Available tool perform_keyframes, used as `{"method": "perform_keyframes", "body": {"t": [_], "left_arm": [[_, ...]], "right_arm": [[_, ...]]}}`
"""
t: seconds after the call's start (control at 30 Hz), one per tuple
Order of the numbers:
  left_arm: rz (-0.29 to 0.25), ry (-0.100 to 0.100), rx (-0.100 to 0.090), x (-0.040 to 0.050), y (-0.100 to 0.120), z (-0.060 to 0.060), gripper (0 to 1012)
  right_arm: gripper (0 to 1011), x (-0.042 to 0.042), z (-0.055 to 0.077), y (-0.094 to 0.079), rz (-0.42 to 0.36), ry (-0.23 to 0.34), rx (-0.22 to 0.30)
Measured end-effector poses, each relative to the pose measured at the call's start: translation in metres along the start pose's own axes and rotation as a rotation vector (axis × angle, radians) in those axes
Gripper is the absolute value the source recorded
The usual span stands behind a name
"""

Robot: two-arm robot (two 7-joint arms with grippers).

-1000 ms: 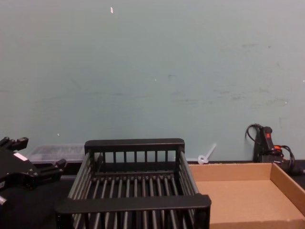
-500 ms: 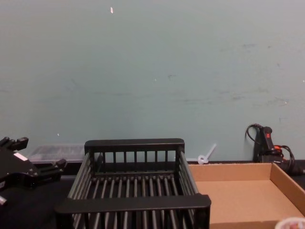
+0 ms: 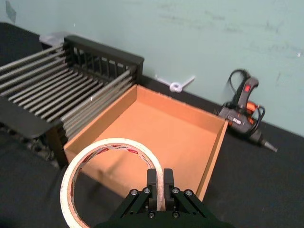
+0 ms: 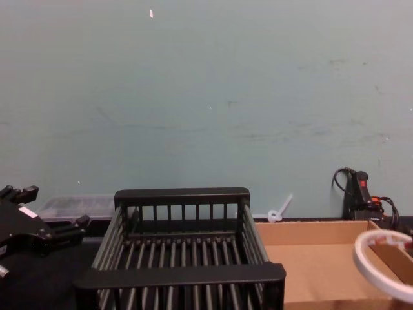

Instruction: Pick up the white tape and place it into the black box , Pick up the silver tape and place it into the brown box.

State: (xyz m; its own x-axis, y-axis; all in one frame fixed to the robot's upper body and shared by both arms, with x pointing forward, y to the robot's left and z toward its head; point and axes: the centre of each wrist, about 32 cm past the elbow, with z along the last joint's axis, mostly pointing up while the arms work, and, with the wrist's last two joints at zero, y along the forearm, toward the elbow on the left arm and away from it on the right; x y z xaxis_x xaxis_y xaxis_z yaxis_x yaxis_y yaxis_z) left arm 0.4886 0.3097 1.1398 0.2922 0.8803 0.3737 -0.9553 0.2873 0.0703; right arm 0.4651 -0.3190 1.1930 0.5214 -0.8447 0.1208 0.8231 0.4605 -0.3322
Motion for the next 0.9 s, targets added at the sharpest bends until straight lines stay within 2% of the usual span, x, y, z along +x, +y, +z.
{"method": "perform_keyframes", "body": {"t": [0.33, 0.67, 0.9], "left_arm": [[0.0, 0.0, 0.0, 0.0, 0.0, 0.0, 1001], [0.0, 0.0, 0.0, 0.0, 0.0, 0.0, 1001], [0.0, 0.0, 0.0, 0.0, 0.0, 0.0, 1001]], "right_arm": [[91, -0.0002, 0.014, 0.021, 0.0, -0.019, 0.048], [92, -0.0007, 0.031, 0.054, 0.03, -0.044, 0.079], [91, -0.0054, 0.043, 0.076, 0.073, -0.069, 0.089]]}}
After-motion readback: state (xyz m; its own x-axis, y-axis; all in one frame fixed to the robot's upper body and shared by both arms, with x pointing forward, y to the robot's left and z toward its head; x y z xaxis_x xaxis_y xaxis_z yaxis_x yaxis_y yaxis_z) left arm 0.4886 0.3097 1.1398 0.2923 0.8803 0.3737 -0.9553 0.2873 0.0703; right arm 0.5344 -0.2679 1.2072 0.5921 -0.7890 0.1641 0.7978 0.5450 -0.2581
